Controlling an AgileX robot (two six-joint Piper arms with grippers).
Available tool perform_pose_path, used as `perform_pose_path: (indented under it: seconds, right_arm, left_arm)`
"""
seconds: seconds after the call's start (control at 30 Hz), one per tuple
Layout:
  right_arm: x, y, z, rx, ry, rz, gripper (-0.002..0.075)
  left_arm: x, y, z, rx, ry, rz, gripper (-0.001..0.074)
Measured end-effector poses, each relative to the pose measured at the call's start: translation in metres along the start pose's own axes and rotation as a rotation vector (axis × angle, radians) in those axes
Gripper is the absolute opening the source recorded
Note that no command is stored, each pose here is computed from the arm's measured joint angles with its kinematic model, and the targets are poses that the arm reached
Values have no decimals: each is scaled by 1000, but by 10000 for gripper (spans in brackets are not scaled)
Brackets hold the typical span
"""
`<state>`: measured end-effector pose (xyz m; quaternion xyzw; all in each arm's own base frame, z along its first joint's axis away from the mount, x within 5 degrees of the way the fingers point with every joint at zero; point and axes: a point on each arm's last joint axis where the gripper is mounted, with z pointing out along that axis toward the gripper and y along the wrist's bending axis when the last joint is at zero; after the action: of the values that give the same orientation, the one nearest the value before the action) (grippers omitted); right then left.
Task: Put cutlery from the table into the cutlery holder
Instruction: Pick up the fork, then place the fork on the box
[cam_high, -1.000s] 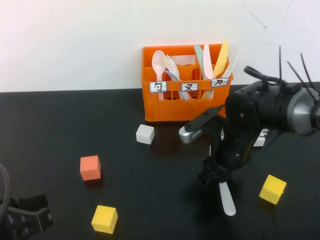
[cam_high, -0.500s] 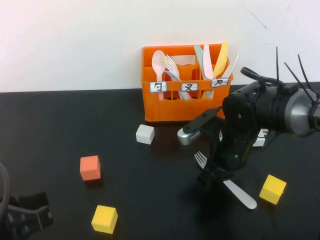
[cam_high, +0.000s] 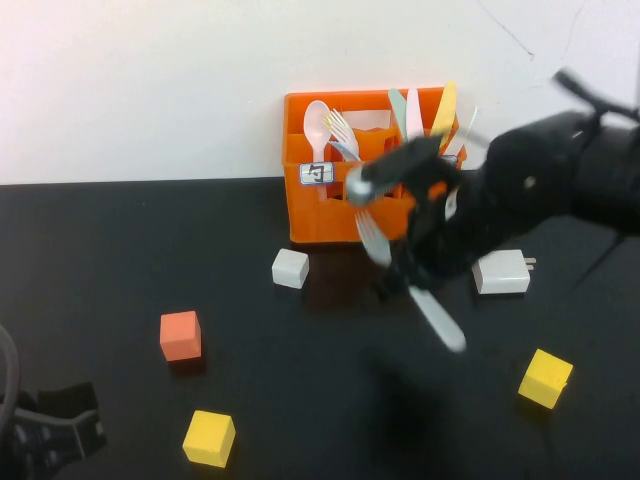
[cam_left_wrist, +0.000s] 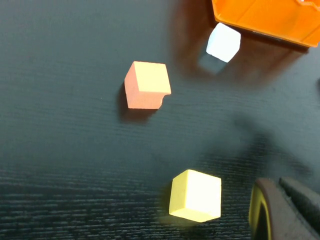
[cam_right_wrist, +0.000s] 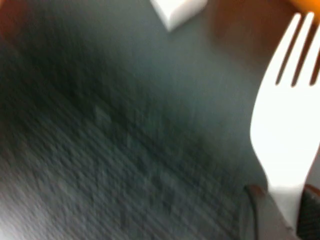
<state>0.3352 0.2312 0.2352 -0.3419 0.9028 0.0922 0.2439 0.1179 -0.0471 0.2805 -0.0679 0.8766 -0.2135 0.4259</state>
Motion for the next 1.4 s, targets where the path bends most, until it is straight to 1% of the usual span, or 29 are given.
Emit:
perform_pose_path:
  seconds: [0.17,0.33,0.5,0.67,0.77,0.93,1.03,1.17,1.23,1.4]
  right_arm:
    - [-24,-1,-35,42,-261,-15,122]
    - [-50,-7,-50,114,-580,-27,122]
    - [-70,-13,-50,193,-879,-36,122]
    - [-77,-19,-28,261,-1047,-32,122]
    - [-75,-25,-8,315,-1089,-13,122]
    - [-63,-49,24,393,-1063,82,122]
    - [-58,-60,33,411,-1049,113,122]
    - [-57,-62,36,397,-1054,116,125]
    - [-55,-61,42,383,-1023,109,154]
    - [-47,-61,62,337,-946,148,328]
  left_arm:
    - [-2,-1,0,10,-17,0,-1]
    - [-4,-2,0,23,-42,0,-1]
    - [-4,-2,0,21,-43,4,-1]
    - [-4,-1,0,14,-42,16,-1]
    - [-3,-1,0,11,-37,18,-1]
    - [-3,-1,0,11,-37,22,-1]
    - [-3,-1,0,11,-38,25,-1]
    - [-3,-1,0,10,-38,41,-1]
    - [-3,-1,0,8,-37,47,-1]
    - [-3,-1,0,8,-37,47,-1]
